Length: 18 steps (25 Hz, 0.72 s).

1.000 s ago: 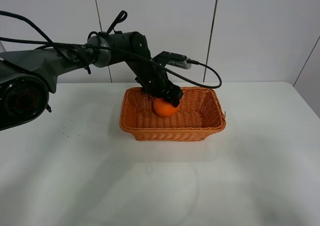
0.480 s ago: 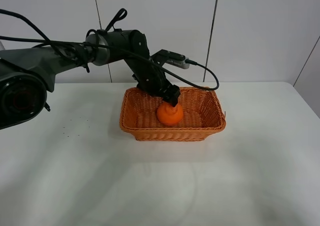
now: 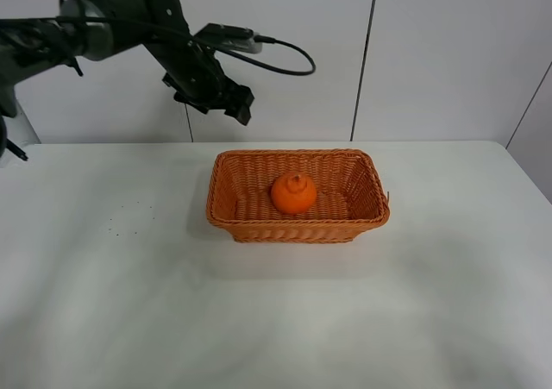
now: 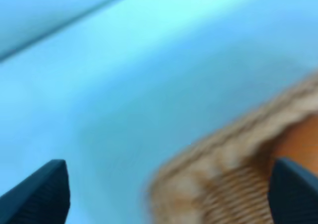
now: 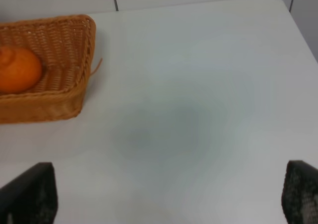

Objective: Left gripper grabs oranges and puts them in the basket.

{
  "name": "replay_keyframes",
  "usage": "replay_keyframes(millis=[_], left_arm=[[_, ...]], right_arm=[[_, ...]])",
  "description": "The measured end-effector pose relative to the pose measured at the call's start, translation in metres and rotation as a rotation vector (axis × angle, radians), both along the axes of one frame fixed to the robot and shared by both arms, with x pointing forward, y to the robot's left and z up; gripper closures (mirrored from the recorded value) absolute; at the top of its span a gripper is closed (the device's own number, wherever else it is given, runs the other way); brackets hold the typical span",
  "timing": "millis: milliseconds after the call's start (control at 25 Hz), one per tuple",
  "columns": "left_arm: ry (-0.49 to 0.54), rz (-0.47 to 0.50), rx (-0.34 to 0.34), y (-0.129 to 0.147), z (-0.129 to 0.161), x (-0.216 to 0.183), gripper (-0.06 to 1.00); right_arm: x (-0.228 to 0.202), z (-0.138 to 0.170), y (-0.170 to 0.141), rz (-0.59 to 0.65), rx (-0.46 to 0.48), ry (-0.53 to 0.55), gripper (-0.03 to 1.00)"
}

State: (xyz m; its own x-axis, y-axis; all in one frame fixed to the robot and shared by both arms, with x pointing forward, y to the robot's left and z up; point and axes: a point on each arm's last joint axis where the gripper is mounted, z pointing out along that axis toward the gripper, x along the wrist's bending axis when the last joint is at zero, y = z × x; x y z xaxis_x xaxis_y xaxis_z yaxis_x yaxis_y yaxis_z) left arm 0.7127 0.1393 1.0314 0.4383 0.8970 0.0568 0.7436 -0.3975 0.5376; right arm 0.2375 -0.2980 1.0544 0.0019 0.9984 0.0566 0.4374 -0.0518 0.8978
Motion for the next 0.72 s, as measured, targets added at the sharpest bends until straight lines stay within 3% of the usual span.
replay_keyframes(millis=[200, 520, 720], left_arm=[[-0.056, 0.131, 0.02, 0.066, 0.036, 0.003, 0.04], [-0.121, 0.386, -0.027, 0.168, 0.083, -0.009, 0.04], [-0.141, 0.41, -0.033, 0.185, 0.1, -0.026, 0.06]], right_arm=[[0.0, 0.0, 0.0, 0.0, 0.0, 0.0, 0.27], [0.0, 0.0, 0.0, 0.0, 0.0, 0.0, 0.27], [0.0, 0.0, 0.0, 0.0, 0.0, 0.0, 0.27]])
